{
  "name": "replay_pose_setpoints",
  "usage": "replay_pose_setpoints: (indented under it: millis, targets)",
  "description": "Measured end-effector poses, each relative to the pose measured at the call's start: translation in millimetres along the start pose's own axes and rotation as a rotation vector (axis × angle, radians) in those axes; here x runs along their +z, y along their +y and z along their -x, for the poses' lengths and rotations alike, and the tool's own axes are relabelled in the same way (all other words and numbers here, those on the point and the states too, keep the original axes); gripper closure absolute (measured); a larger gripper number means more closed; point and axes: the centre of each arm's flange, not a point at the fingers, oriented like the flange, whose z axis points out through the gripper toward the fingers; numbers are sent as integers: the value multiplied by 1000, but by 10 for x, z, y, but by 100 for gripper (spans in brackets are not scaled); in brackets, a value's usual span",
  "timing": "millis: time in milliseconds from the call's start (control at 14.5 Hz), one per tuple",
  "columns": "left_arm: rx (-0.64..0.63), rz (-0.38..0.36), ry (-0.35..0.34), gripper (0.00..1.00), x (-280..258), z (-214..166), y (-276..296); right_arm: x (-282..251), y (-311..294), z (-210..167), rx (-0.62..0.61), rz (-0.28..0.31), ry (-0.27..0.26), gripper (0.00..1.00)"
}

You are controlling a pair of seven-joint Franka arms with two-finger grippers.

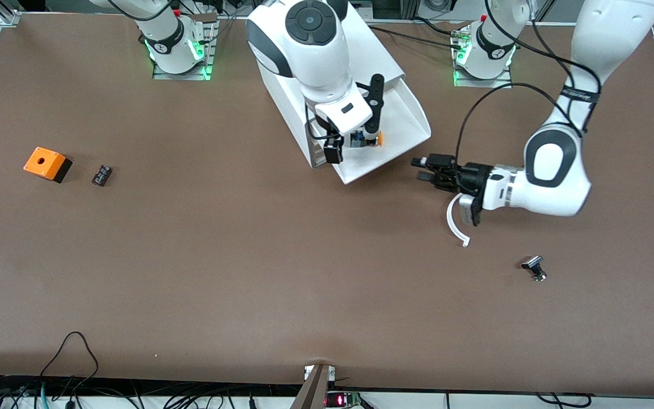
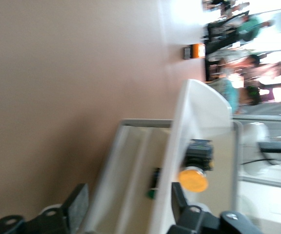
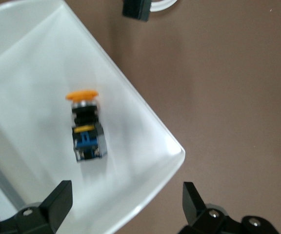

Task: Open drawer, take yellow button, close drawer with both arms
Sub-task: 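Lower the right gripper into the drawer while the left gripper releases, then grasp the orange button with the right gripper while the left gripper withdraws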

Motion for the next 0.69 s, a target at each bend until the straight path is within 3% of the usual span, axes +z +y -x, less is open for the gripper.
replay_pose_setpoints:
  millis: [138, 346, 691]
  targets:
    - [75, -200, 17, 0, -527, -75, 121, 49, -97, -152, 2, 1, 12, 0]
    - [122, -423, 94, 0, -1479, 39, 315, 207, -235, -282, -11, -9, 5, 0]
    - [126, -704, 93, 0, -2456, 547, 961, 432, -312, -328, -23, -26, -21, 0]
